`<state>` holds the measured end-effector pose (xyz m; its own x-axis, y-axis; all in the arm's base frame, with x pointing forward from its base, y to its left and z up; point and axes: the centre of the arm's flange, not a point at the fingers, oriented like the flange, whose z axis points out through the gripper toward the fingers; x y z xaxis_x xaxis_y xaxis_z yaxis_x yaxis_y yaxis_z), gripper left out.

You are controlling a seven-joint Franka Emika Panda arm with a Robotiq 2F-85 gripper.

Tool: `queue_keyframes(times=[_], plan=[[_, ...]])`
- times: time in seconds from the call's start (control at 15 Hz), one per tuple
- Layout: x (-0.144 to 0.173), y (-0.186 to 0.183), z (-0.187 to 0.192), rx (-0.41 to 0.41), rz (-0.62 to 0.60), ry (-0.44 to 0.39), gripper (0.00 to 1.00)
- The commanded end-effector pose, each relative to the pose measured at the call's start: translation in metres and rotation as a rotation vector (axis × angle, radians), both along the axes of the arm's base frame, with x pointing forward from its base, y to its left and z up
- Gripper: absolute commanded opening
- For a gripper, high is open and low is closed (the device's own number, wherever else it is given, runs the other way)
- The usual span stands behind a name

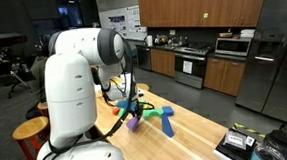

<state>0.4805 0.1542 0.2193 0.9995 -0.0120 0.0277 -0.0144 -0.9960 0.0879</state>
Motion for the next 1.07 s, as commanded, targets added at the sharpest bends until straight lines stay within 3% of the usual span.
queue_keyframes(times=[0.0,0.53,1.0], plan=[[-0.021,-0.015,0.025,-0.028,-0.017,-0.108,0.13],[-0.046,-0.032,0.049,-0.061,-0.053,-0.321,0.13],[-0.068,-0.026,0.055,-0.123,-0.129,-0.509,0.13]])
